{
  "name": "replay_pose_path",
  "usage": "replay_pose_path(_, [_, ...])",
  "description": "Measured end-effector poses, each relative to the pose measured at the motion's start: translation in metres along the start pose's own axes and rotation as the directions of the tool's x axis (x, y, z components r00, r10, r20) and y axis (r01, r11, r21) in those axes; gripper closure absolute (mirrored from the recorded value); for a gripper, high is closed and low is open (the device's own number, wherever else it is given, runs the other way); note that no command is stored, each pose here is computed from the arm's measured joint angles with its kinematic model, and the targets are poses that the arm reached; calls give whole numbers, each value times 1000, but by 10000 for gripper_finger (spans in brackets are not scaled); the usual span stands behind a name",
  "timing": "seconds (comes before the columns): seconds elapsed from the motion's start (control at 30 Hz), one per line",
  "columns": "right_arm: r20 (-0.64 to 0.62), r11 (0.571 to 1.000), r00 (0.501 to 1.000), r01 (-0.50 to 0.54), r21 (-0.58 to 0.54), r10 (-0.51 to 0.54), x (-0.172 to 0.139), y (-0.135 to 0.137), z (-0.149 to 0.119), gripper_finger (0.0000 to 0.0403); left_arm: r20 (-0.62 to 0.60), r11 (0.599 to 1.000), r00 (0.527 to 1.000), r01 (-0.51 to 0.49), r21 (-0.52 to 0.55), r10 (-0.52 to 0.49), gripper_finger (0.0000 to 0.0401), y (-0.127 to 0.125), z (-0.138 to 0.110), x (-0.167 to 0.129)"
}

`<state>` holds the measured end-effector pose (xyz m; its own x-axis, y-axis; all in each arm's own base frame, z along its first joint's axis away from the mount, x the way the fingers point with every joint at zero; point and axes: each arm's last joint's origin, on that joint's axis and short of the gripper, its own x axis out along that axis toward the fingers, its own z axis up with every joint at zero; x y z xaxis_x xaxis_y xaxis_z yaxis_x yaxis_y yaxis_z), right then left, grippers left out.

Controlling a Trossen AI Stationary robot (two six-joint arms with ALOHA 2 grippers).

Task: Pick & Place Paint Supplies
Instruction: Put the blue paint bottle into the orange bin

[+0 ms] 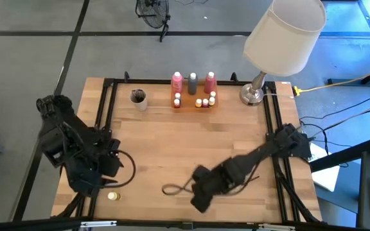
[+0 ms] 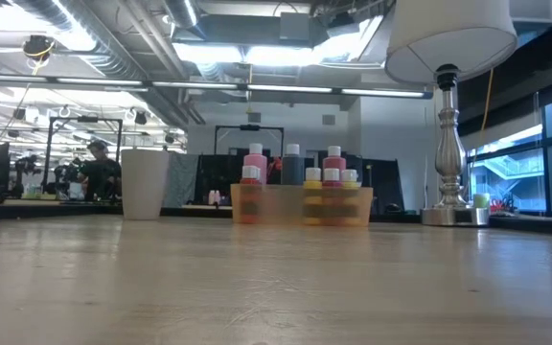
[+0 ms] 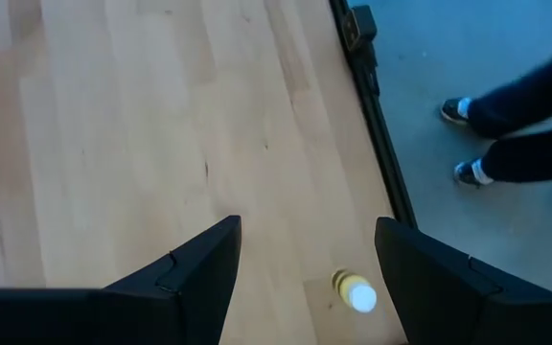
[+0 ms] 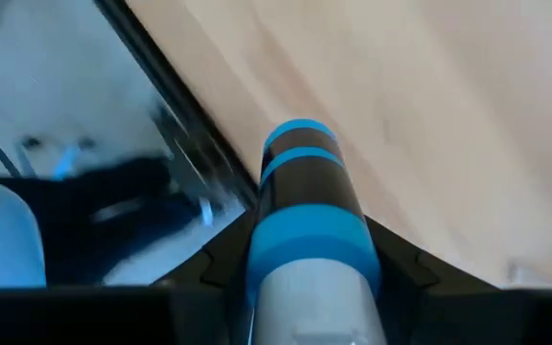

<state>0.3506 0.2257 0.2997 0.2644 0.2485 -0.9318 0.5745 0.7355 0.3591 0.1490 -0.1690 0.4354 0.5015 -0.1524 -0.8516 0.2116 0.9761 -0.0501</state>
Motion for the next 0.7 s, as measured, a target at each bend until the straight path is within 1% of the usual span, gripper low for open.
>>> replay_pose_path(0.07, [97,998,994,-35,-58,41,-25,4,18,267,-13,1000,1000,7,22,-6,164,-3,-4,-1])
replay_pose_path(0.17, [232,988,967,-69,-140,100,-61,5,43,267,-29,999,999,15,49,-13,164,-10,-11,-4])
replay_pose_path(0.23, [293,983,952,-39,-179,91,-80,-1,57,267,-24,998,1000,14,54,-13,164,-14,-15,-6])
replay_pose_path(0.3, [326,979,943,3,-202,64,-94,-10,69,267,-4,999,1000,2,54,-2,164,-18,-18,-8])
replay_pose_path(0.4, [324,971,946,86,-222,-10,-107,-29,88,267,36,999,999,-32,44,30,164,-20,-20,-10])
replay_pose_path(0.57, [276,930,949,231,-286,-151,-113,-68,122,267,103,996,990,-91,-11,92,164,-21,-20,-11])
replay_pose_path(0.7, [259,893,945,283,-350,-198,-122,-97,149,267,160,987,975,-146,-61,154,164,-18,-18,-12])
